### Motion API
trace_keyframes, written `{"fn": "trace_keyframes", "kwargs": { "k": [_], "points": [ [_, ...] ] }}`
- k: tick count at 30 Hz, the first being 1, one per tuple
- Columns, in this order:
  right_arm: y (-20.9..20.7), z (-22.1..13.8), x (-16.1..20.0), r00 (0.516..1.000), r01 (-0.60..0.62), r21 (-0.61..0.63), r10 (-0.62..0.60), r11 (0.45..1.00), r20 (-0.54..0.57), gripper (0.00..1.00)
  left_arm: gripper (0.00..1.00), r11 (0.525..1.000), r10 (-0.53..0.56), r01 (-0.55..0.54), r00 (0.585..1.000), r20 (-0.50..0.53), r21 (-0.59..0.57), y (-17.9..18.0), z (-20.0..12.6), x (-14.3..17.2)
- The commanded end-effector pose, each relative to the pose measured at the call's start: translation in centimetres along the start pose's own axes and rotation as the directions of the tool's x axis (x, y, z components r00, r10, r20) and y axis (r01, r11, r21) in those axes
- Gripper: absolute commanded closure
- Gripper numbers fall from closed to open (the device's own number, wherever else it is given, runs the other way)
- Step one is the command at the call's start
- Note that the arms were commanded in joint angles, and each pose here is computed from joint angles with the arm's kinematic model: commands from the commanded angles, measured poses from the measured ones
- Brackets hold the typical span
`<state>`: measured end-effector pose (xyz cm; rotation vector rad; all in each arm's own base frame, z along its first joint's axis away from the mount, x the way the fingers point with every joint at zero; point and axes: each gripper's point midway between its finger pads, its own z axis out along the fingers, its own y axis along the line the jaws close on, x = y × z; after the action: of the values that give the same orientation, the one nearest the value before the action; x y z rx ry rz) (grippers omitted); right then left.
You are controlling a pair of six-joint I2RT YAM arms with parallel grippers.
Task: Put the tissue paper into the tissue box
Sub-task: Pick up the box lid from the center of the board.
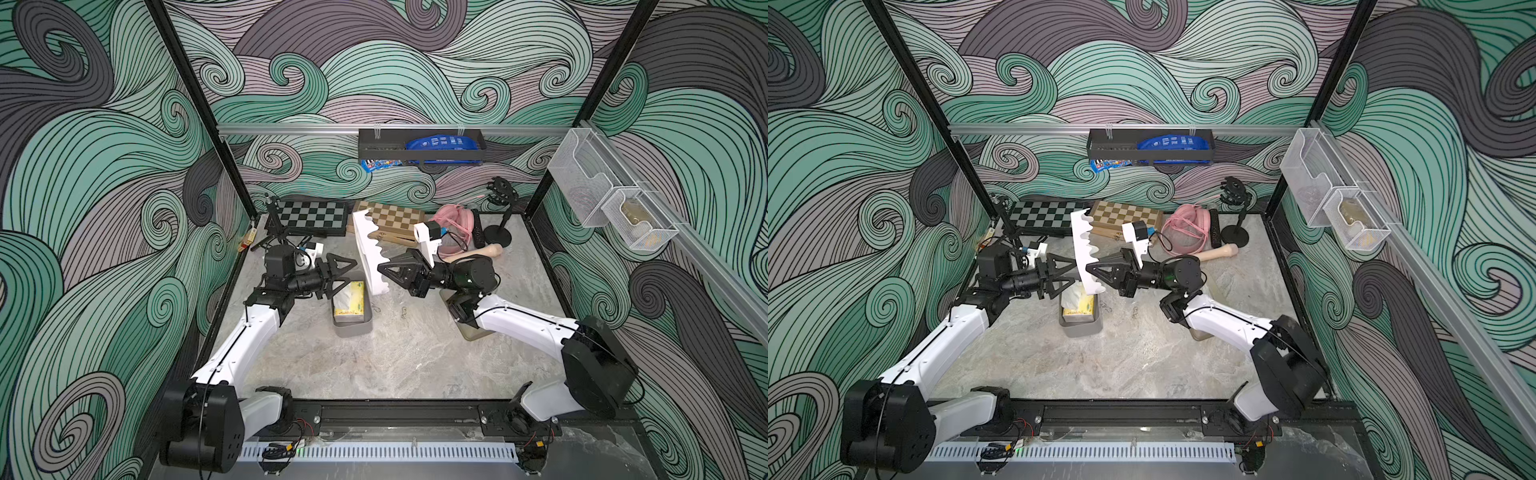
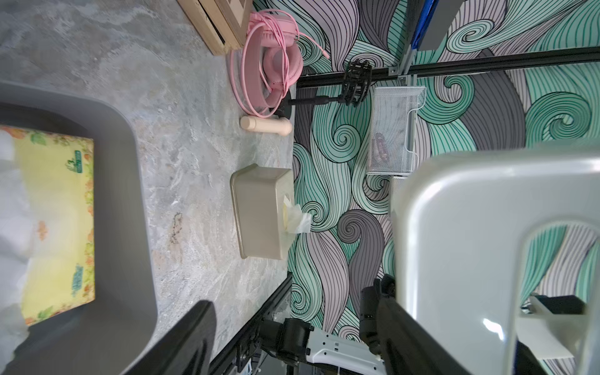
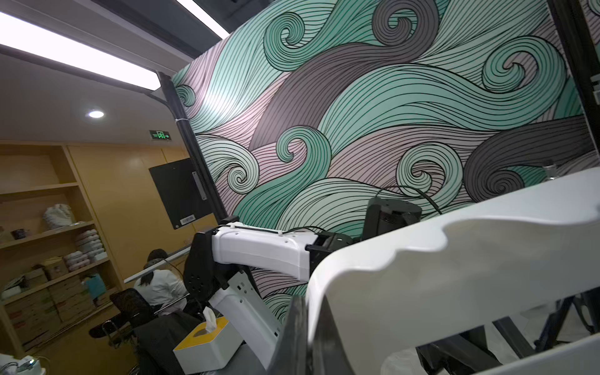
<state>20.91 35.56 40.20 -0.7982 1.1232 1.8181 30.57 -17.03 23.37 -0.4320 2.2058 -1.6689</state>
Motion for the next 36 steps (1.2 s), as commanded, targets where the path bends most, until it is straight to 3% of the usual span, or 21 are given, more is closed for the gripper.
{"fn": "trace_keyframes", "kwargs": {
  "k": [1, 15, 24, 36],
  "points": [
    [1.7, 0.6, -0.5, 0.999, 0.018, -0.099, -0.015, 0.995, 0.033, 1.0, 0.19, 0.995, -0.009, 0.012, 0.999, -0.034, 0.103, -2.4, -0.2, 0.7],
    [-2.1, 0.2, 1.3, 1.0, -0.015, 0.007, 0.015, 1.0, 0.016, 1.0, 0.19, 0.994, -0.064, 0.067, 0.997, -0.032, 0.091, -2.0, -0.6, 1.6],
    [-3.4, -0.7, 2.3, 0.997, -0.065, 0.038, 0.064, 0.997, 0.039, 1.0, 0.19, 0.995, -0.035, 0.037, 0.999, -0.019, 0.097, -3.7, -0.8, 1.0],
    [-2.7, 0.4, 2.1, 0.99, -0.112, -0.056, 0.116, 0.992, 0.08, 1.0, 0.18, 0.991, -0.051, 0.051, 0.999, -0.011, 0.124, -3.2, -0.5, 1.1]
  ]
}}
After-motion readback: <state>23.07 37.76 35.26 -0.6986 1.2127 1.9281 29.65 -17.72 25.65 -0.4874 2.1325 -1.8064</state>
